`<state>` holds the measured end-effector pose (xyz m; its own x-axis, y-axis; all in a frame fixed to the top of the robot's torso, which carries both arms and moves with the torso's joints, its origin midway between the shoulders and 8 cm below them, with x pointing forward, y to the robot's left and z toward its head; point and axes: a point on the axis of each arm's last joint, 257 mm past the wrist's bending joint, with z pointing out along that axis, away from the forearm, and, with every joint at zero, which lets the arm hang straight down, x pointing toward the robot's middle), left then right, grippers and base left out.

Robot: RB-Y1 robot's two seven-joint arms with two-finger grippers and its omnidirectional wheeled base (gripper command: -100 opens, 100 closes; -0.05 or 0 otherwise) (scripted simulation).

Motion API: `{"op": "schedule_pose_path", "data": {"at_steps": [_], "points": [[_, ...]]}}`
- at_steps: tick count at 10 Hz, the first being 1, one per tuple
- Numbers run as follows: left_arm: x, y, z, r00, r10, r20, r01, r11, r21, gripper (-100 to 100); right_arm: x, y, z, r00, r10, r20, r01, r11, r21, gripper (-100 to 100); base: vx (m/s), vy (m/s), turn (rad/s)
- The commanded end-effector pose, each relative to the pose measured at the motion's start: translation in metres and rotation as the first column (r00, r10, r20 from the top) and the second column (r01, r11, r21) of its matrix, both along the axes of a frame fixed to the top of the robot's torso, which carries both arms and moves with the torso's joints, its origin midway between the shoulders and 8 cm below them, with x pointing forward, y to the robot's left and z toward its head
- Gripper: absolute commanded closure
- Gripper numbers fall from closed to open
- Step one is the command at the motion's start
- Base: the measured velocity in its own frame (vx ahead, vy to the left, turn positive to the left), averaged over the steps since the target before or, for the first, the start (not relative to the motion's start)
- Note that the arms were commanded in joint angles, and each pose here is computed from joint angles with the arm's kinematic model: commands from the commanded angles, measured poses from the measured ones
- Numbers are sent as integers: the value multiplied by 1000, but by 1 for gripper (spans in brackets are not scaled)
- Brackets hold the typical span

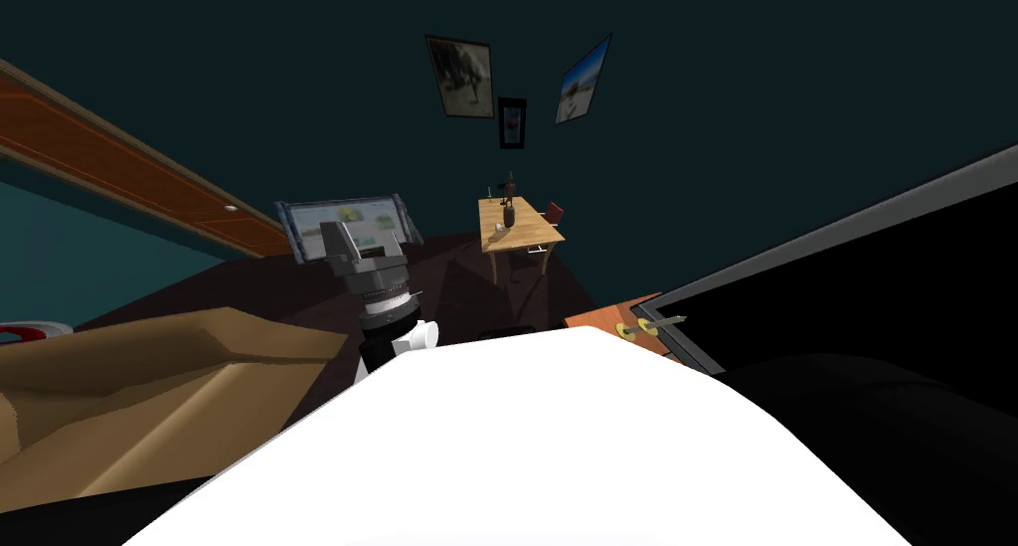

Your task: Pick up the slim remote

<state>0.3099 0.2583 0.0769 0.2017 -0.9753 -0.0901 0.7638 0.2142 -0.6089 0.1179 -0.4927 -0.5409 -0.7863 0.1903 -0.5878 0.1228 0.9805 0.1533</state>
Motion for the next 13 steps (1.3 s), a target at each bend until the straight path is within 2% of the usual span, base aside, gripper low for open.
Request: {"op": "schedule_pose_path", "data": {"at_steps": [1,2,4,5,7,9,11,12,13], "points": [[0,0,0,1000,0,0,0,1000,0,0,-10,-12,-4,999,9,-31,-10,1000,-26,-100,-17,-49,64],[0,0,0,1000,0,0,0,1000,0,0,-25,-23,-7,997,37,-70,-41,997,-58,-100,-16,-49,150],[0,0,0,1000,0,0,0,1000,0,0,-33,-29,-8,996,26,-86,-32,997,-68,-100,-15,-33,21],[0,0,0,1000,0,0,0,1000,0,0,-54,-44,-10,990,43,-136,-58,993,-103,-100,-8,-24,113],[0,0,0,1000,0,0,0,1000,0,0,-91,-66,-13,971,73,-226,-109,982,-154,-100,-29,-72,160],[0,0,0,1000,0,0,0,1000,0,0,-123,-79,-15,949,96,-301,-156,971,-180,-100,-42,-80,114],[0,0,0,1000,0,0,0,1000,0,0,-150,-100,-11,936,57,-347,-136,969,-209,-100,-22,-33,8],[0,0,0,1000,0,0,0,1000,0,0,-144,-95,-12,938,63,-339,-140,969,-206,-100,-1,4,-11],[0,0,0,1000,0,0,0,1000,0,0,-129,-84,-14,946,87,-312,-151,971,-187,-100,3,9,0]]}}
